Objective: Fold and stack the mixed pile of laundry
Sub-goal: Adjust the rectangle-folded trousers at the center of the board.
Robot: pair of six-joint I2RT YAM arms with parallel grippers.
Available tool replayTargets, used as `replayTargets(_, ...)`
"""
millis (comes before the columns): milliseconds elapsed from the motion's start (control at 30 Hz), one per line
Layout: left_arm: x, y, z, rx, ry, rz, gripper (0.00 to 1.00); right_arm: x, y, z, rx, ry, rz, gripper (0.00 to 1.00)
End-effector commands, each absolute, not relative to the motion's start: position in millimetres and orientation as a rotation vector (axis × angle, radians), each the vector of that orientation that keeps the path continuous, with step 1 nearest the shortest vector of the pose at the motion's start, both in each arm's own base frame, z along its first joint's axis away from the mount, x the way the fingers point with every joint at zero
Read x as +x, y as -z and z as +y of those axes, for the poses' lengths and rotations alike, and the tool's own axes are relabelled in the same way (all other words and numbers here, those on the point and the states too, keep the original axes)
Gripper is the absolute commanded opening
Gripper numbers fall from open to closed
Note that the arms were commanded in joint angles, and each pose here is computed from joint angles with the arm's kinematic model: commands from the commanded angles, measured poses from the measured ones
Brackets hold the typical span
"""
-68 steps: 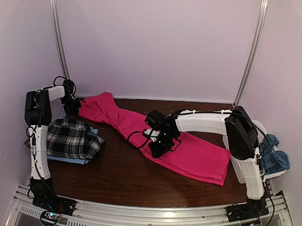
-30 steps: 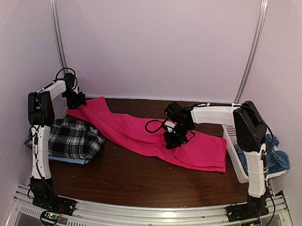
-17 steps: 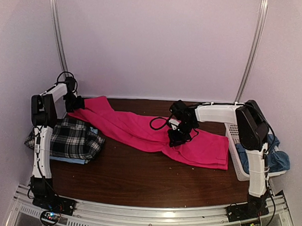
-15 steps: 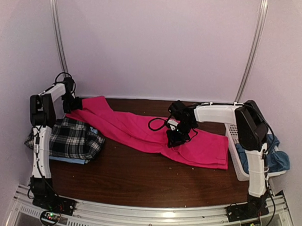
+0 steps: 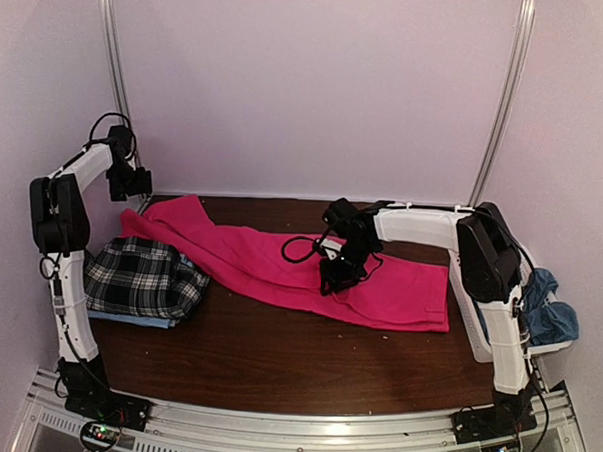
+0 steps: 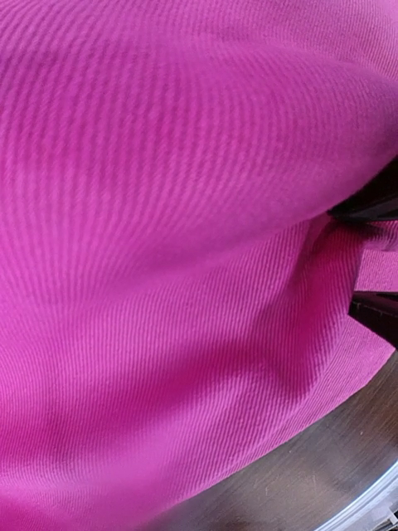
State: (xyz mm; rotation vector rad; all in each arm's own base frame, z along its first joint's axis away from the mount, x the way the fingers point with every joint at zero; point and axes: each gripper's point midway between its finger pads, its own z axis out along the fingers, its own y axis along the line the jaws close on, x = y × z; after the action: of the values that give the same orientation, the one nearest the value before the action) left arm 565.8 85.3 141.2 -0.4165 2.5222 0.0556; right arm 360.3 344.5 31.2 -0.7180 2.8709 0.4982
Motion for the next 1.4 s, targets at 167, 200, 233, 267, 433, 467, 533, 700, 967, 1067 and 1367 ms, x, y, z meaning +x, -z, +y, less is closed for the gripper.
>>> replayTargets(167,574.3,-94.4,12.3,-0.174,0.167,2.639,0.56,381.9,-110.3,367.7,-0.747,-0.622,2.653,0.4)
replayTargets(200,573.2,-86.1,9.7,-0.172,0.169,2.661,0.52,386.0,-115.1,369.3,-0.745,-0.624,2.638,0.4)
replayTargets(233,570.7,-76.0,6.1,-0.168,0.168,2.687,0.47,389.0,-117.1,370.9,-0.74,-0.623,2.629,0.41)
replayTargets(267,567.6,-66.9,2.4,-0.159,0.16,2.714,0.43,392.4,-118.6,371.7,-0.733,-0.621,2.622,0.41)
replayTargets(433,540.1,-16.8,-1.9,-0.078,0.04,2.902,0.32,409.7,-113.5,365.4,-0.638,-0.594,2.633,0.41)
replayTargets(467,535.6,-7.8,-1.1,-0.072,0.03,2.931,0.29,411.7,-112.8,364.1,-0.622,-0.589,2.635,0.41)
replayTargets(533,532.3,5.5,7.1,-0.073,-0.042,2.96,0.27,414.4,-103.9,359.0,-0.598,-0.555,2.653,0.41)
replayTargets(700,561.2,21.3,-14.6,-0.051,0.013,2.908,0.29,402.3,-59.5,339.6,-0.608,-0.45,2.794,0.4)
replayTargets(967,649.2,-19.8,-42.3,-0.211,0.368,2.524,0.4,376.2,-50.4,353.7,-0.667,-0.645,2.802,0.42)
replayTargets(1067,679.4,-61.1,-27.1,-0.327,0.438,2.352,0.55,383.1,-69.3,368.3,-0.713,-0.718,2.726,0.44)
replayTargets(1367,636.3,-177.0,-39.9,-0.232,0.319,2.317,0.63,373.7,-116.4,340.8,-0.771,-0.589,2.636,0.52)
